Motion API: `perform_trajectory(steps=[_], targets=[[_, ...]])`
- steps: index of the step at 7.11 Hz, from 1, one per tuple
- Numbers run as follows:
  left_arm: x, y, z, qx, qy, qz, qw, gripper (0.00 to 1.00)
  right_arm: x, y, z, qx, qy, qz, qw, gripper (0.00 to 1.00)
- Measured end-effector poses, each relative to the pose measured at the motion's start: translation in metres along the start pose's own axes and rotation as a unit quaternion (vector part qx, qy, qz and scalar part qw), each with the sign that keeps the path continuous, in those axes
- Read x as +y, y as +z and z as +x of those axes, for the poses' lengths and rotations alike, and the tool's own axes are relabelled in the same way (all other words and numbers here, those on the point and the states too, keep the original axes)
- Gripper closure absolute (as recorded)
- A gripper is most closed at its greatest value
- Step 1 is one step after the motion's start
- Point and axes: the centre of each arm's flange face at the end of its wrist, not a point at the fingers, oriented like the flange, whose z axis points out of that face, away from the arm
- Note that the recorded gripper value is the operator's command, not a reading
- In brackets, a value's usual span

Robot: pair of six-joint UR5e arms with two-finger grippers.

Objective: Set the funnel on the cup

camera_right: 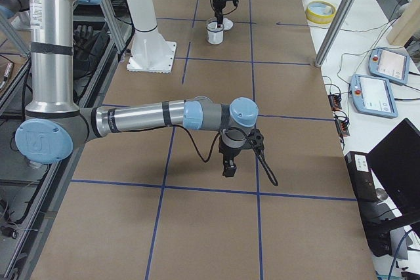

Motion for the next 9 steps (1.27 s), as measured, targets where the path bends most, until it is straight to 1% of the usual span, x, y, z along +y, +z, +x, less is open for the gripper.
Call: perform_trajectory(steps=[1,2,3,4,5,6,9], targets=[[-0.007,-0.02,-0.009,0.015,0.026,0.015,0.9994,0.0,0.0,0.0,0.0,0.0,0.0,0.0,1.0,0.0],[-0.027,-0.042,-0.024,0.025,0.058,0.035,0.9974,0.0,0.0,0.0,0.0,0.0,0.0,0.0,1.0,0.0],[-0.056,-0.061,-0.043,0.026,0.087,0.056,0.9943,0.0,0.0,0.0,0.0,0.0,0.0,0.0,1.0,0.0],[-0.096,-0.079,-0.081,0.017,0.12,0.074,0.9899,0.0,0.0,0.0,0.0,0.0,0.0,0.0,1.0,0.0],[-0.133,-0.086,-0.128,0.007,0.155,0.079,0.9848,0.0,0.0,0.0,0.0,0.0,0.0,0.0,1.0,0.0],[-0.165,-0.085,-0.18,0.0,0.182,0.082,0.9798,0.0,0.0,0.0,0.0,0.0,0.0,0.0,1.0,0.0],[-0.235,-0.052,-0.331,-0.012,0.223,0.105,0.9691,0.0,0.001,0.001,0.0,0.0,0.001,-0.001,1.0,0.0]])
